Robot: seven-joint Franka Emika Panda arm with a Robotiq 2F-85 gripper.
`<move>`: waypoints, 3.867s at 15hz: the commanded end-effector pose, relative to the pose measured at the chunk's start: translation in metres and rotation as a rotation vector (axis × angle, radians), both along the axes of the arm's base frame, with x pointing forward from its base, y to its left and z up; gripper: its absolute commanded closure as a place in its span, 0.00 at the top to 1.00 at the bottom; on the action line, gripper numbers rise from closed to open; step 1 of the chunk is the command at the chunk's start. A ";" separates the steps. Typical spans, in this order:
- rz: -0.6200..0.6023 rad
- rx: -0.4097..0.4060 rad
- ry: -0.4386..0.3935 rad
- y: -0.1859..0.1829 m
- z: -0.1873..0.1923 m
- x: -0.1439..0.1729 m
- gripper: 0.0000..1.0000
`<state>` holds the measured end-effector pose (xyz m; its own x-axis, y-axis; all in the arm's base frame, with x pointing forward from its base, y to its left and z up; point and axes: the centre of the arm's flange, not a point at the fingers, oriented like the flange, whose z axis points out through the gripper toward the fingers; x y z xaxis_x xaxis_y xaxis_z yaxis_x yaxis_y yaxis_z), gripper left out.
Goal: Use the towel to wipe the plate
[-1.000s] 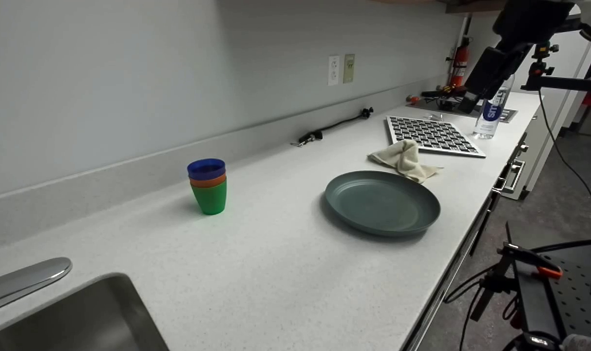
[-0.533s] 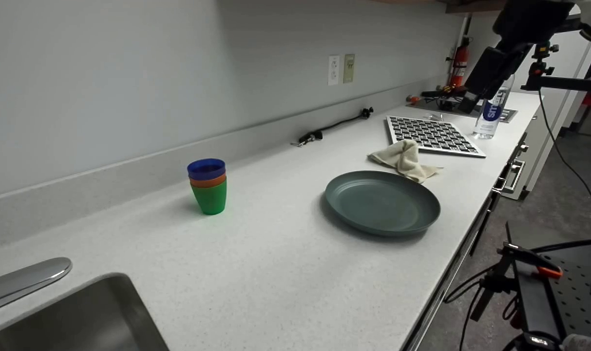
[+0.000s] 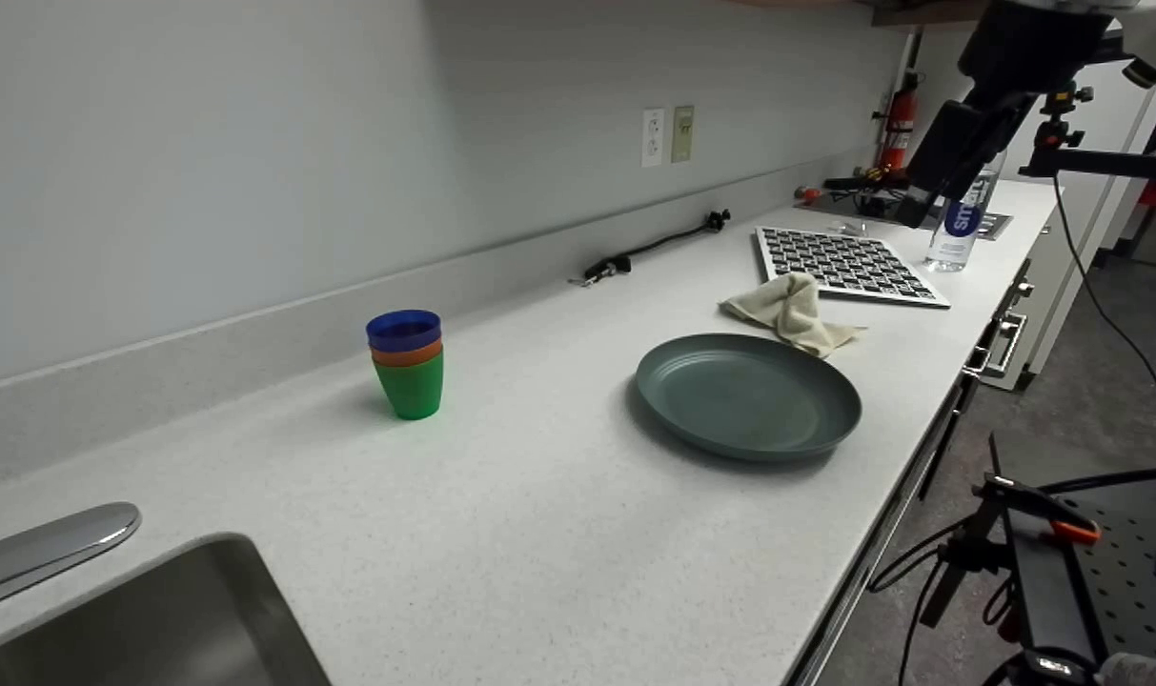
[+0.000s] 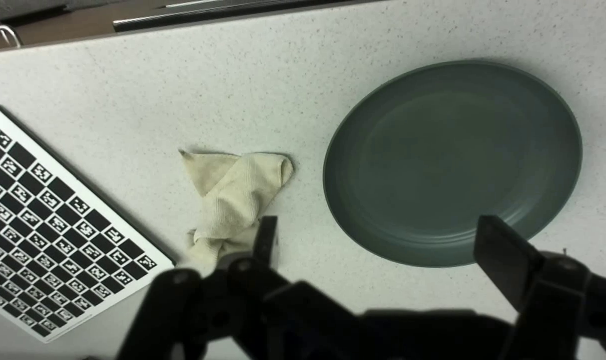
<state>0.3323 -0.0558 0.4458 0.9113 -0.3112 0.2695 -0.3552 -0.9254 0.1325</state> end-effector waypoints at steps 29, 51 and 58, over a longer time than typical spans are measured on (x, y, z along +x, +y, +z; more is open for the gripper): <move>-0.184 0.004 0.040 -0.173 -0.099 0.074 1.00; -0.101 -0.001 0.011 -0.200 -0.206 0.127 0.44; -0.029 -0.041 -0.032 -0.184 -0.173 0.135 0.00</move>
<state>0.4598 -0.2501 0.2482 0.8900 -0.3766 0.2569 -0.4214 -0.8946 0.1484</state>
